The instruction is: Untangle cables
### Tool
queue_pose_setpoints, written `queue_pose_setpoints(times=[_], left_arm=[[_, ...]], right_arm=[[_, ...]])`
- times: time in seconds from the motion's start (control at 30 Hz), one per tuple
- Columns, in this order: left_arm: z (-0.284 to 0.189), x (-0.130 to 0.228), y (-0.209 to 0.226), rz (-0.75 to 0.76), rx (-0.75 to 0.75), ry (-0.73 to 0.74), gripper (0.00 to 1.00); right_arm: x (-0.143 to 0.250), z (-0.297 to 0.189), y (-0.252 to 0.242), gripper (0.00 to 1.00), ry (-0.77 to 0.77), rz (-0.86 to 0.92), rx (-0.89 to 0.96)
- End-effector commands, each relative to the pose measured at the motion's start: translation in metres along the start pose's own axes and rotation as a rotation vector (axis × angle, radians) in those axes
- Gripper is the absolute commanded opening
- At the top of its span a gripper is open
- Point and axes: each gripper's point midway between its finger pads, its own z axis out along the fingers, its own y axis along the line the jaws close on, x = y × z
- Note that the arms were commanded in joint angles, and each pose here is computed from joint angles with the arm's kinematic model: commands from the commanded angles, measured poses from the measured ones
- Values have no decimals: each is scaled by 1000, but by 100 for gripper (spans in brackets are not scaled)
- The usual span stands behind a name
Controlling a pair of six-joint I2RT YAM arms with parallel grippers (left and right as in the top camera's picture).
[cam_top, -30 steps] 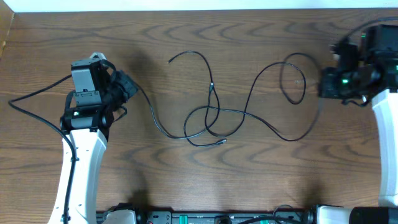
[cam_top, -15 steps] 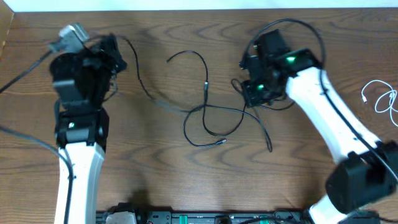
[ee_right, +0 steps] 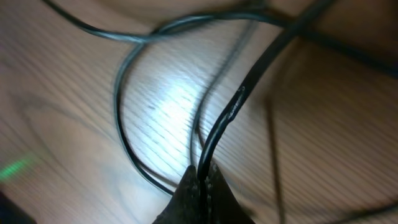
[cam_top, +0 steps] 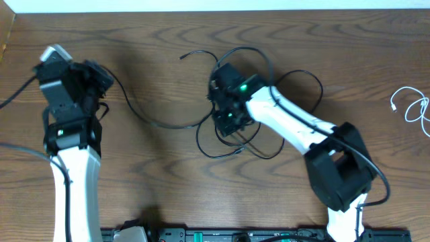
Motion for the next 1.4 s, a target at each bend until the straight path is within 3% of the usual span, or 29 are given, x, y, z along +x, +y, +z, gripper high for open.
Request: queue_pose_setpoints(times=[0.0, 0.23, 0.33, 0.4, 0.43, 0.53, 0.6, 0.73, 0.97, 1.37], left_arm=[[15, 19, 21, 109, -81, 83, 7], [26, 43, 38, 122, -134, 183, 7], [25, 43, 38, 135, -135, 186, 7], [25, 44, 38, 134, -135, 188, 7], [25, 44, 38, 134, -135, 189, 7], [24, 47, 40, 132, -142, 202, 7], [24, 48, 41, 132, -145, 207, 7], [24, 50, 42, 131, -148, 215, 7], [22, 56, 45, 129, -161, 240, 7], [21, 58, 46, 129, -166, 248, 7]], right_arm=[[-7, 19, 25, 1, -20, -33, -19], [-17, 37, 33, 2, -80, -98, 103], [-15, 39, 32, 15, -79, -114, 150], [-13, 39, 30, 15, -75, -117, 177], [-12, 38, 25, 18, -69, -109, 199], [-8, 35, 10, 44, -66, -50, 285], [-10, 34, 9, 54, -73, -49, 286], [-10, 34, 6, 63, -75, -48, 304], [24, 56, 25, 70, 74, -56, 179], [66, 52, 65, 72, 267, -3, -68]])
